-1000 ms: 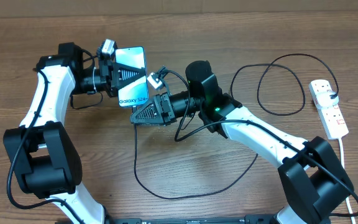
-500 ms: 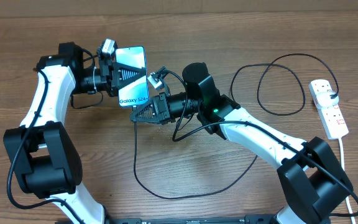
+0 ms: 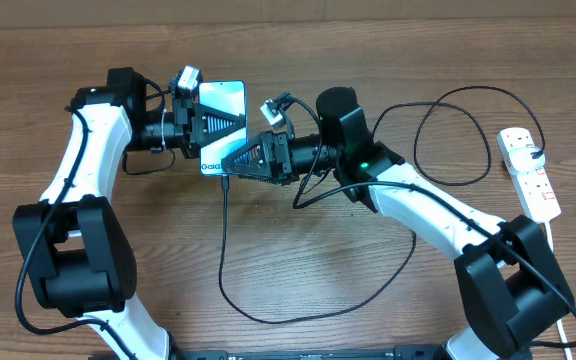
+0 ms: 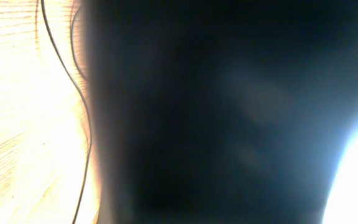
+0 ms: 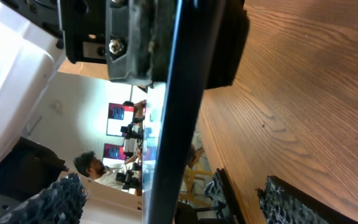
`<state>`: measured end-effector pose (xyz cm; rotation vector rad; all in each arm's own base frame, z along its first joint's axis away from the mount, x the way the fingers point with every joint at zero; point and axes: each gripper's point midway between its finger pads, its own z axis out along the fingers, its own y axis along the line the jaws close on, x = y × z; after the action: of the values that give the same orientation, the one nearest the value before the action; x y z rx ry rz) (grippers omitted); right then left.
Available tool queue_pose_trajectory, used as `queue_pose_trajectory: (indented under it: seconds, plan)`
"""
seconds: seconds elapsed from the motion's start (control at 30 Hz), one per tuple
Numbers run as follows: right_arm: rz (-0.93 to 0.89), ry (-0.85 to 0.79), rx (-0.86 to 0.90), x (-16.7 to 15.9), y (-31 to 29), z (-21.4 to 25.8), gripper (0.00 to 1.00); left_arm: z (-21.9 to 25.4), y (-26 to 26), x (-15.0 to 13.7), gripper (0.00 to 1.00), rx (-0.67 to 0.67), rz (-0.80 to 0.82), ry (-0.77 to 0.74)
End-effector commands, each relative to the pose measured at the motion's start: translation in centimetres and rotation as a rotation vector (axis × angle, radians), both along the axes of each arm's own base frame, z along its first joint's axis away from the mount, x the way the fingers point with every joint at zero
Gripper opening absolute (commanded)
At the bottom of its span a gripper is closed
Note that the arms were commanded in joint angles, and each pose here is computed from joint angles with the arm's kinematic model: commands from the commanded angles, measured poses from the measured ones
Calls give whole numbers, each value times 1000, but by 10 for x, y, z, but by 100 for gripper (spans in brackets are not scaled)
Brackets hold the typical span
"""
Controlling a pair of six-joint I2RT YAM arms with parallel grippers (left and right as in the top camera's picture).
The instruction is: Plug charger to phone and switch on socket
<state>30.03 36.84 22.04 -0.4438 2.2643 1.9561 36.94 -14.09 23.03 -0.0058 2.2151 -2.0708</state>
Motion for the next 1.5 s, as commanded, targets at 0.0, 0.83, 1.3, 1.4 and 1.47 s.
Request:
queue_pose_trajectory:
  seconds: [0.0, 0.83, 1.3, 1.4, 1.47]
  plan:
    - [9, -54, 24, 1, -3, 13, 91, 16, -1, -2, 4, -23, -3, -49]
    - [-106, -80, -10, 31, -21, 6, 4, -3, -7, 4, 100, 96, -20, -123]
    - [-382, 118, -615, 40, -114, -141, 4, -126, 79, 13, 100, 974, 100, 76]
    - [-405, 135, -663, 37, -122, -160, 4, -131, 88, 13, 100, 1037, 108, 79]
    - [-402, 145, -673, 35, -122, -167, 4, -134, 95, 13, 100, 1077, 113, 82]
